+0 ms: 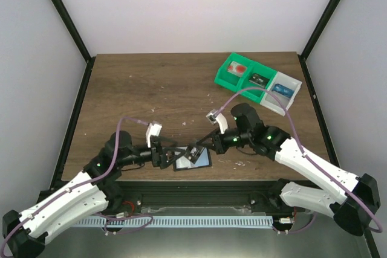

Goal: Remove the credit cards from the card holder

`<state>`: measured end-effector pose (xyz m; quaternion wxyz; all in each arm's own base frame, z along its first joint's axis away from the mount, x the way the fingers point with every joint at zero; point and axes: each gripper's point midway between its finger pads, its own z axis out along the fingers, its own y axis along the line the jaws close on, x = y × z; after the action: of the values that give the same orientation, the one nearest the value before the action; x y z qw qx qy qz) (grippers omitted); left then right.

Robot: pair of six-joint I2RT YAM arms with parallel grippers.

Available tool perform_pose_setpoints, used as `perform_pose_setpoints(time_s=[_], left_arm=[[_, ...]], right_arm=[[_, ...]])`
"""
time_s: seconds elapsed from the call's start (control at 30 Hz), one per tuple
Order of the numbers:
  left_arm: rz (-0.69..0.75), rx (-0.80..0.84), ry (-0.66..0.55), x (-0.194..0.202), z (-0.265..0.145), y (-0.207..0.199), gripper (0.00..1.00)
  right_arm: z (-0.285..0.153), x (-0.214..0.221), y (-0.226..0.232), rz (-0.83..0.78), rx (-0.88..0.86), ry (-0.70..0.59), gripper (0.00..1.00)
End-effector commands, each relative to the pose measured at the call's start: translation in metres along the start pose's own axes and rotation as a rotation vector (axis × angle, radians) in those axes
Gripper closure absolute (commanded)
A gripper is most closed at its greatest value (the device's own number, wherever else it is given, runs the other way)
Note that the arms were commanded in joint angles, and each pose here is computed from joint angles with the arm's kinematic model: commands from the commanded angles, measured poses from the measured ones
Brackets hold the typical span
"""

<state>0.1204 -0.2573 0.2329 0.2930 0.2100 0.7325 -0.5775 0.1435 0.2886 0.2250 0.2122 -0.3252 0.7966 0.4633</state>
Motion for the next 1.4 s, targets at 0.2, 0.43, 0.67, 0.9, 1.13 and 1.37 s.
perform_pose_setpoints(time_s=[0.2, 0.43, 0.67, 0.9, 1.13, 1.37], left_arm=[[0.053, -0.484, -0.229, -0.047, -0.038, 0.06, 0.0], [0.106, -0.558, -0.213, -0.049, -0.045, 0.067, 0.0], [0.125, -0.52, -0.187, -0.044, -0.039, 0.065, 0.0], [0.152, -0.497, -0.18, -0.045, -0.036, 0.061, 0.0], [0.176, -0.465, -0.2, -0.047, -0.04, 0.052, 0.0], [0.195, -0.436, -0.214, -0.048, -0.043, 0.043, 0.0]], right_arm=[[-0.052, -0.068, -0.117, 0.253, 0.397, -0.421, 1.0], [-0.105, -0.102, -0.184, 0.359, 0.562, -0.64, 1.0], [-0.171, -0.126, -0.246, 0.437, 0.758, -0.813, 1.0], [-0.235, -0.133, -0.292, 0.487, 0.911, -0.999, 1.0], [-0.253, -0.145, -0.339, 0.559, 1.004, -1.051, 1.0], [-0.26, -0.145, -0.377, 0.639, 1.045, -1.091, 0.99]])
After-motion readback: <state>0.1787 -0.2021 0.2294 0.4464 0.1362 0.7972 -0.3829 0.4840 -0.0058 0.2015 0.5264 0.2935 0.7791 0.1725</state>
